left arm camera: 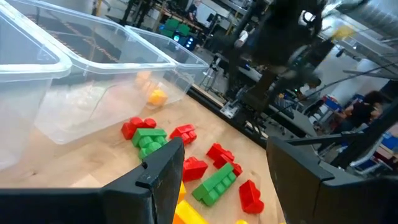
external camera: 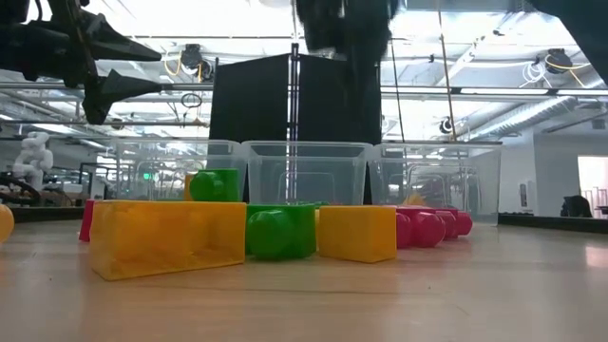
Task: Sort blocks
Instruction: Put the red game piece with 2 studs into the center transparent bin
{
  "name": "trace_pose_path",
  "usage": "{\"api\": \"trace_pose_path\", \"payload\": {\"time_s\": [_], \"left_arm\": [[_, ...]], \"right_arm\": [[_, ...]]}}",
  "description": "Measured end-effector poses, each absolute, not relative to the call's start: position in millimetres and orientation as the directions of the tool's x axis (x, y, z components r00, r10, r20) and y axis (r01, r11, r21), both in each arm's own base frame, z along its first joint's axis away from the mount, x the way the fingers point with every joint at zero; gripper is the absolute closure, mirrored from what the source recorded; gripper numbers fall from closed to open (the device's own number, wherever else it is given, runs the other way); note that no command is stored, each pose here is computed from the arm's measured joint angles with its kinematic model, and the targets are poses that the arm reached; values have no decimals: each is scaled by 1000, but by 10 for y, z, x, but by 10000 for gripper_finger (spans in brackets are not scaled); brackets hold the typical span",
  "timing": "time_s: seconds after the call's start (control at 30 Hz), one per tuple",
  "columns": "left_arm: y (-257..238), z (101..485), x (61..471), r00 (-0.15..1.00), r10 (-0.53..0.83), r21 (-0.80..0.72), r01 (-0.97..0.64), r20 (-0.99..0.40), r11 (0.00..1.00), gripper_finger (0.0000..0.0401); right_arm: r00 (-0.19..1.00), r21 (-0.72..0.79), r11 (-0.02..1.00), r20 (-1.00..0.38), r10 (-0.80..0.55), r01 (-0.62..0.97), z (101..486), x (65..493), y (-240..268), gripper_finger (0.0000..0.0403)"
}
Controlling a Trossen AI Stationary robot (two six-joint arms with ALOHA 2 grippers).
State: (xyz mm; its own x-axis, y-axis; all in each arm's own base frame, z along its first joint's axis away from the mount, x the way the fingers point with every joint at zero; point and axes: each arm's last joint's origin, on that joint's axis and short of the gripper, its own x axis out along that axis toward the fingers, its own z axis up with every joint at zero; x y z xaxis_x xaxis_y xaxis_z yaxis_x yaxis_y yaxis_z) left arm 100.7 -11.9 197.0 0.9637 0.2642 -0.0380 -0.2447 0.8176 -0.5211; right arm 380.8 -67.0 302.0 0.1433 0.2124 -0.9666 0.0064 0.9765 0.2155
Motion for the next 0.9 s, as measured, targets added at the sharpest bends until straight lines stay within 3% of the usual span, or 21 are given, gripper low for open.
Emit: {"api": "trace_pose_path", "payload": {"time_s": [0.07, 0.17, 0.3, 0.47, 0.73, 0.9], "left_arm": [[-123, 1970, 1008, 968, 249, -522, -232, -38, 821, 193], [-130, 1969, 1010, 973, 226, -522, -213, -40, 826, 193], [-131, 1964, 1010, 974, 222, -520, -213, -44, 827, 193], [-131, 1963, 1010, 974, 222, -520, -213, -46, 827, 193], [-131, 1962, 1010, 974, 223, -562, -210, -46, 800, 193], [-131, 1963, 1010, 973, 224, -563, -210, -46, 799, 193]], "right_arm": [[110, 221, 975, -970, 216, 37, 2801, 3727, -697, 94], [161, 206, 973, -969, 188, 108, 2626, 3507, -768, 94], [223, 87, 967, -974, 32, 241, 2404, 3233, -863, 94], [314, 91, 956, -949, -1, 279, 2175, 3082, -792, 94], [294, -23, 939, -947, -131, 344, 1713, 3063, -868, 94], [266, -27, 937, -956, -127, 349, 1556, 3109, -899, 101]]}}
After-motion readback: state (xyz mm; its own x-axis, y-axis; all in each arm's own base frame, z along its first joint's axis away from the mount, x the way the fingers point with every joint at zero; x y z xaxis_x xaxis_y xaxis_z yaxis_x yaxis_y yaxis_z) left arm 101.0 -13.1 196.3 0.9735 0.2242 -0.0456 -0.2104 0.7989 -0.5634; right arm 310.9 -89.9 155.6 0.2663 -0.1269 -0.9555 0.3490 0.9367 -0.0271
